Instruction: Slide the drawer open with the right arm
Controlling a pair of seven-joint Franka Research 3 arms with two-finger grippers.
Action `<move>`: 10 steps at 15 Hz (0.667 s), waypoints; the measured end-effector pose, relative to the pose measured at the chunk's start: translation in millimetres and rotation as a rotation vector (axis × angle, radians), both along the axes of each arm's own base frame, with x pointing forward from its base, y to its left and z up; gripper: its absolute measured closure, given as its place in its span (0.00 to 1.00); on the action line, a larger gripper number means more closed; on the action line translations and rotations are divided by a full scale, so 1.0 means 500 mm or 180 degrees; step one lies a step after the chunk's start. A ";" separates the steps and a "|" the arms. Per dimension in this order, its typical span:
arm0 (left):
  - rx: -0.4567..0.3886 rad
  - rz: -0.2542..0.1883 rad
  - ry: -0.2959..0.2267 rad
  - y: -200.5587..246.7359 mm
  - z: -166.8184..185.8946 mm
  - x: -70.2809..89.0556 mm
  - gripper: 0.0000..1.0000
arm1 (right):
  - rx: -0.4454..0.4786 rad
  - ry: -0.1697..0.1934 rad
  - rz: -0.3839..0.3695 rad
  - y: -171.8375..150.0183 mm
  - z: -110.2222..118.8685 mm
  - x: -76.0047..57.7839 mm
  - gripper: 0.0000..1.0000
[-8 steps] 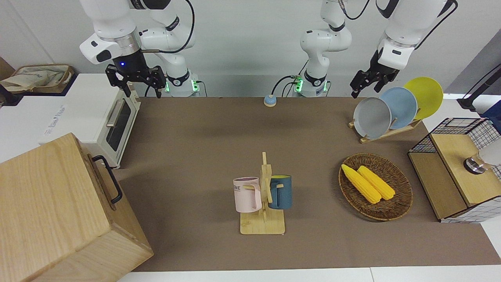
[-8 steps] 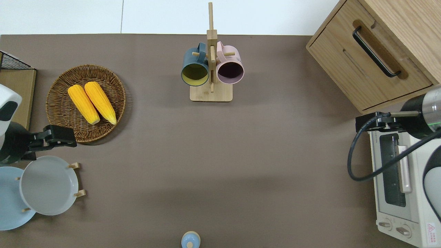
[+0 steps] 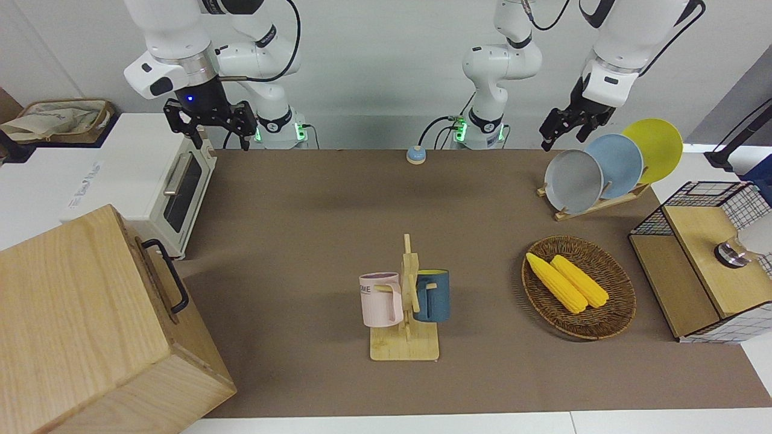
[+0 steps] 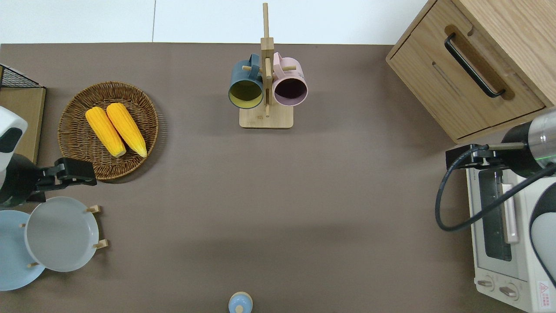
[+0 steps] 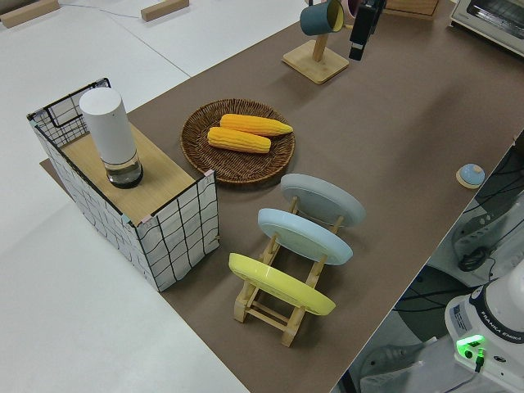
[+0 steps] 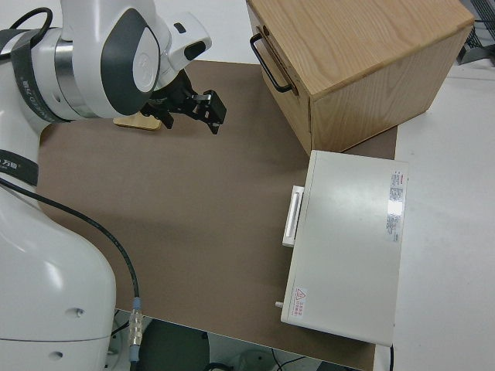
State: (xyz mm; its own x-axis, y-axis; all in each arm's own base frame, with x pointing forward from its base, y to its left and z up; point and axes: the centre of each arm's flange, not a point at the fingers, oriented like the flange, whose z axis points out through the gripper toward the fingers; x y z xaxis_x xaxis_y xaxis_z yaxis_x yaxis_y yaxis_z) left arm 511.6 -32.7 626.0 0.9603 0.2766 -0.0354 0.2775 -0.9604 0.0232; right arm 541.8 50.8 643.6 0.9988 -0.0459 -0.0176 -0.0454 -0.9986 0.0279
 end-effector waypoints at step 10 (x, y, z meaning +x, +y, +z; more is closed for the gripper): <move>0.0000 0.0000 0.0000 0.000 0.000 0.000 0.00 | -0.0025 0.0000 0.0024 0.007 0.000 -0.001 0.01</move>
State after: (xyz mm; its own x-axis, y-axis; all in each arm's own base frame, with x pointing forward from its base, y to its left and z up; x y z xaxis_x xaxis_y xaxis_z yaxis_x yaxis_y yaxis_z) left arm 511.6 -32.7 626.0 0.9603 0.2767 -0.0354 0.2775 -0.9604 0.0232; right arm 541.4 54.2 643.5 0.9991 -0.0387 -0.0172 -0.0380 -0.9986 0.0356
